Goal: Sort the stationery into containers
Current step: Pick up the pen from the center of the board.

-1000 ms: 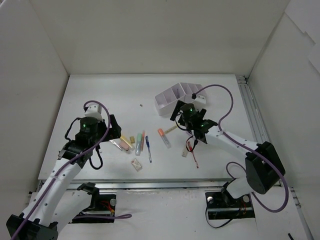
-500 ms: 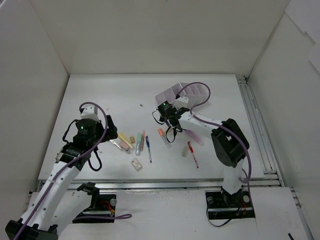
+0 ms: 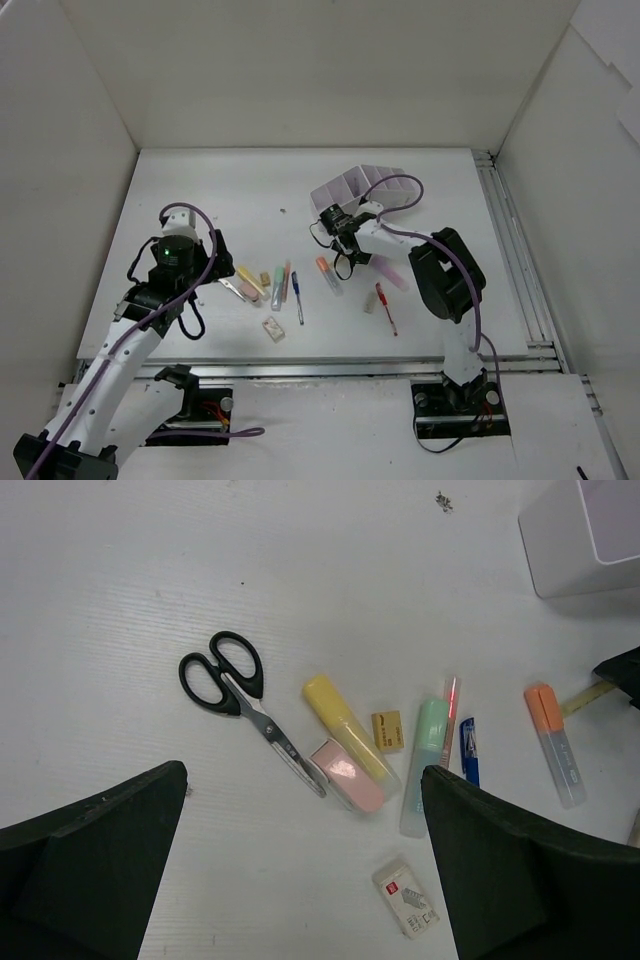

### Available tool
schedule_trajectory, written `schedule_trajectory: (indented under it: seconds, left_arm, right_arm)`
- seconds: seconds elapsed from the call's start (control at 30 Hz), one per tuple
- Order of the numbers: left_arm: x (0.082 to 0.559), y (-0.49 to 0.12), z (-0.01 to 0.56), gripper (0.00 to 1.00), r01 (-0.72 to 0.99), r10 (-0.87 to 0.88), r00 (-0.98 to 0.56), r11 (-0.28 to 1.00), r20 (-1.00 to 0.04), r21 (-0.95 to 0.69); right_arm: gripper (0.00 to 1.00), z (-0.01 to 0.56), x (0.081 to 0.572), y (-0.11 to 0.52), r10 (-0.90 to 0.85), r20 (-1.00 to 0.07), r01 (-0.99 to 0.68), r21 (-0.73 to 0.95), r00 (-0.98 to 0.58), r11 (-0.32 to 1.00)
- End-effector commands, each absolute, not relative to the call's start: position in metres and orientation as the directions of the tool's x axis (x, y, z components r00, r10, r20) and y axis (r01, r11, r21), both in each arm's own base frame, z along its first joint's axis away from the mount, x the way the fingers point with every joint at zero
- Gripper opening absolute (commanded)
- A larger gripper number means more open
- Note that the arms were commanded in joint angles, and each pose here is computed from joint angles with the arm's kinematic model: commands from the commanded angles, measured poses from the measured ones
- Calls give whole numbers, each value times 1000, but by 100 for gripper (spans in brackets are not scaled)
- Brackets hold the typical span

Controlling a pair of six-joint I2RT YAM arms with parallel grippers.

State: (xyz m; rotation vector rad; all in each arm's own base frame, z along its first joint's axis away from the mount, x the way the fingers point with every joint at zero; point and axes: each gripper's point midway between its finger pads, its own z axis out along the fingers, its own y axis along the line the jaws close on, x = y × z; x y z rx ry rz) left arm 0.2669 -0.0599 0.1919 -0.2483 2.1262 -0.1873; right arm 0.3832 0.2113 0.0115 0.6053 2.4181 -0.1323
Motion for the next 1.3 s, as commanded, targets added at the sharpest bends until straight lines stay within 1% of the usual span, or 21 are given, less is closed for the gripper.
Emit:
schedule_trajectory:
  seconds: [0.0, 0.03, 0.1, 0.13, 0.17, 0.33, 0.4, 0.53, 0.63, 0.67, 0.7, 0.73, 0.8, 0.83, 0.87, 0.9, 1.0, 1.07, 1.17, 1.2, 1.27]
  left_arm:
    - [278, -59, 213, 99, -108, -277, -468, 960, -839, -257]
    - [278, -59, 213, 100, -107, -275, -468, 961, -840, -255]
    - [278, -59, 214, 100, -107, -275, -467, 961, -840, -255]
    - [278, -60, 215, 99, -107, -277, -466, 960, -841, -257]
    - [278, -60, 215, 100, -105, -277, -465, 960, -841, -258]
    - [281, -62, 215, 100, -105, -288, -468, 957, -836, -271]
    - [282, -64, 214, 100, -109, -296, -473, 954, -830, -278]
    - [287, -70, 211, 100, -99, -304, -486, 951, -820, -293]
    - [290, -75, 206, 99, -92, -314, -499, 946, -808, -311]
    - [291, -76, 205, 100, -87, -314, -502, 946, -806, -314]
    - [293, -78, 204, 100, -84, -313, -505, 945, -804, -315]
    - [294, -79, 203, 100, -80, -313, -508, 945, -803, -318]
    - [297, -80, 205, 99, -75, -307, -502, 947, -809, -314]
    - [298, -84, 207, 100, -56, -297, -503, 949, -812, -312]
    - [299, -85, 209, 100, -46, -289, -500, 950, -816, -309]
    - [301, -89, 210, 100, -28, -274, -498, 953, -823, -301]
    - [307, -95, 215, 99, 11, -244, -488, 958, -838, -286]
    - [311, -98, 216, 100, 26, -236, -489, 958, -840, -284]
    - [317, -99, 216, 99, 32, -221, -491, 962, -842, -272]
    - [319, -100, 219, 100, 37, -218, -488, 962, -845, -270]
    - [324, -101, 215, 100, 36, -202, -501, 967, -842, -253]
  right_arm:
    - [50, 8, 386, 207, 445, -589, 507, 68, -674, 859]
    - [43, 9, 386, 207, 444, -591, 506, 69, -674, 860]
    - [37, 12, 385, 206, 443, -594, 504, 72, -671, 861]
    - [28, 14, 385, 204, 438, -603, 505, 67, -666, 860]
    - [23, 14, 384, 201, 432, -609, 504, 59, -666, 861]
    - [5, 31, 385, 193, 394, -651, 487, 43, -648, 872]
    - [0, 39, 386, 197, 370, -672, 469, 38, -641, 883]
    - [0, 68, 393, 202, 314, -748, 440, 32, -584, 897]
    - [0, 96, 395, 216, 268, -786, 355, 66, -557, 933]
    - [0, 115, 395, 219, 235, -805, 290, 82, -544, 953]
    - [0, 135, 403, 234, 273, -830, 241, 173, -486, 955]
    - [0, 128, 396, 239, 268, -823, 177, 205, -501, 963]
    - [0, 162, 393, 265, 273, -869, -67, 328, -412, 942]
    - [0, 179, 394, 271, 271, -896, -158, 342, -352, 926]
    - [0, 204, 395, 271, 173, -955, -281, 239, -242, 930]
    - [0, 232, 401, 273, 184, -975, -328, 215, -123, 920]
    - [0, 266, 424, 267, -10, -998, -370, -30, 54, 929]
    - [0, 273, 448, 257, -102, -986, -349, -141, 128, 926]
    - [0, 285, 483, 253, -143, -966, -355, -214, 215, 910]
    - [0, 297, 489, 262, -140, -955, -398, -239, 262, 886]
    - [1, 290, 513, 252, -160, -946, -378, -263, 283, 888]
